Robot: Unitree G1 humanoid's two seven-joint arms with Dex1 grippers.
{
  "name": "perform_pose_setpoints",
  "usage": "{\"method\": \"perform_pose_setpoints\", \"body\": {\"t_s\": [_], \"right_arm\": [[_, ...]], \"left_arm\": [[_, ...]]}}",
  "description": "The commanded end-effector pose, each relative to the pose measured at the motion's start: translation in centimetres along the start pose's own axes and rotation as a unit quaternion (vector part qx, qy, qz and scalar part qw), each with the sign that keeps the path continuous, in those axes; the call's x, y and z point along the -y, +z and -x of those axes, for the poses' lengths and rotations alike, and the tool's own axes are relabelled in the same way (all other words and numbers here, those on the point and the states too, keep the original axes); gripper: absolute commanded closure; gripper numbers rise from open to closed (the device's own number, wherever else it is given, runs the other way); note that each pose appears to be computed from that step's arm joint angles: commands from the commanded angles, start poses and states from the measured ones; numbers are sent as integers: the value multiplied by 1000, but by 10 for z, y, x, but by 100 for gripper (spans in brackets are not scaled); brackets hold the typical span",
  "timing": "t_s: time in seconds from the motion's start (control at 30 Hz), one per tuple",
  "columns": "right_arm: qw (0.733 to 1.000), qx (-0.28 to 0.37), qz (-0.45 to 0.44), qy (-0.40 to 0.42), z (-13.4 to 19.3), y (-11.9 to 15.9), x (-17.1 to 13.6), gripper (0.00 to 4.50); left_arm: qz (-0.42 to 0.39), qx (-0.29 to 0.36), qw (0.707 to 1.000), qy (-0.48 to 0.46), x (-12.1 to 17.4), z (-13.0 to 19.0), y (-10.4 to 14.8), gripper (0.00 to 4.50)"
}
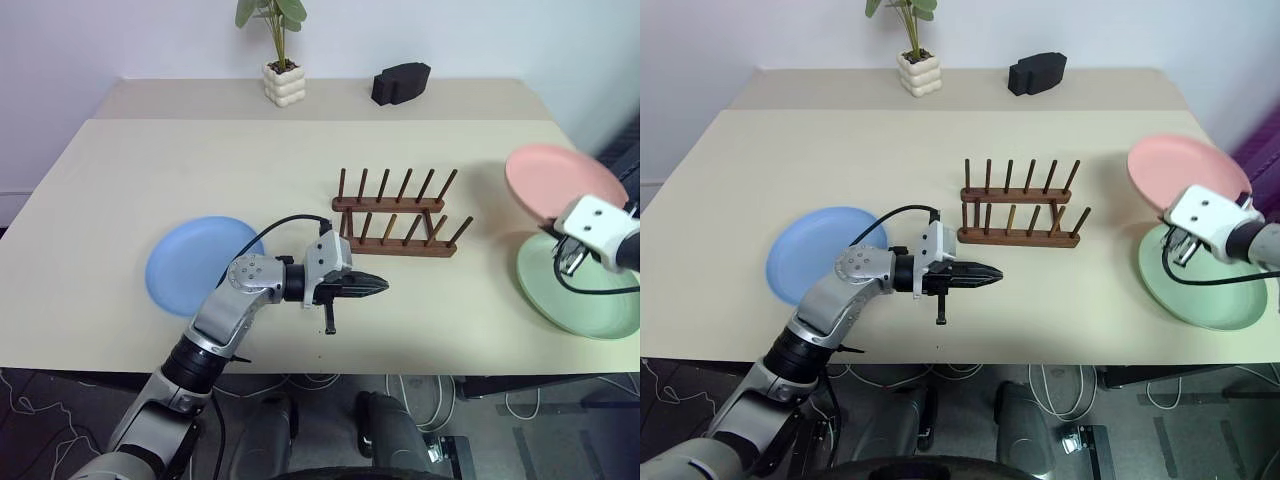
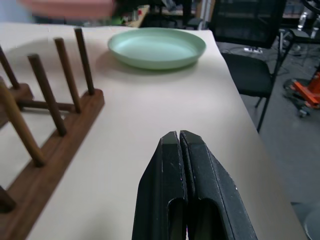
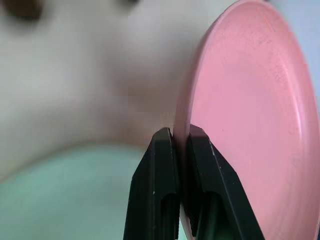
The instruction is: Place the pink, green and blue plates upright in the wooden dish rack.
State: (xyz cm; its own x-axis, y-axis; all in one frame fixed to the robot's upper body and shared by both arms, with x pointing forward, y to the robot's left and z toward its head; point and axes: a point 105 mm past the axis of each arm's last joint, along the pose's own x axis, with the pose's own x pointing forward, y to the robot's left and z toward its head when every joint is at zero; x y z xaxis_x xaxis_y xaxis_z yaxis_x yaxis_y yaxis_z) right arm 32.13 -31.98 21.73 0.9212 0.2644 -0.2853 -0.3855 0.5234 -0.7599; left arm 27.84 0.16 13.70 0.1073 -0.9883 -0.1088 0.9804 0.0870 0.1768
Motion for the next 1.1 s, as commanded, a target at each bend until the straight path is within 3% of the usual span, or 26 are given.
{"method": "perform_pose_setpoints", "body": {"t_s": [0.03,0.13,0.2,0.4,0.63,1.1], "right_arm": [[975,198,-75,-63,23,92,29,446],[935,311,-169,-17,39,135,18,446],[893,374,-247,29,47,152,9,446],[789,443,-411,108,54,162,-2,446],[763,424,-474,117,47,145,-12,446],[750,382,-530,106,25,122,-20,446]], "left_arm": [[-13,27,1000,7,0,1,12,450],[-11,28,1000,8,0,0,12,450],[-11,28,1000,8,0,0,13,450],[-11,30,999,11,-2,0,14,450],[-9,42,999,22,-4,2,17,450],[-20,81,996,46,-10,3,30,450]]}}
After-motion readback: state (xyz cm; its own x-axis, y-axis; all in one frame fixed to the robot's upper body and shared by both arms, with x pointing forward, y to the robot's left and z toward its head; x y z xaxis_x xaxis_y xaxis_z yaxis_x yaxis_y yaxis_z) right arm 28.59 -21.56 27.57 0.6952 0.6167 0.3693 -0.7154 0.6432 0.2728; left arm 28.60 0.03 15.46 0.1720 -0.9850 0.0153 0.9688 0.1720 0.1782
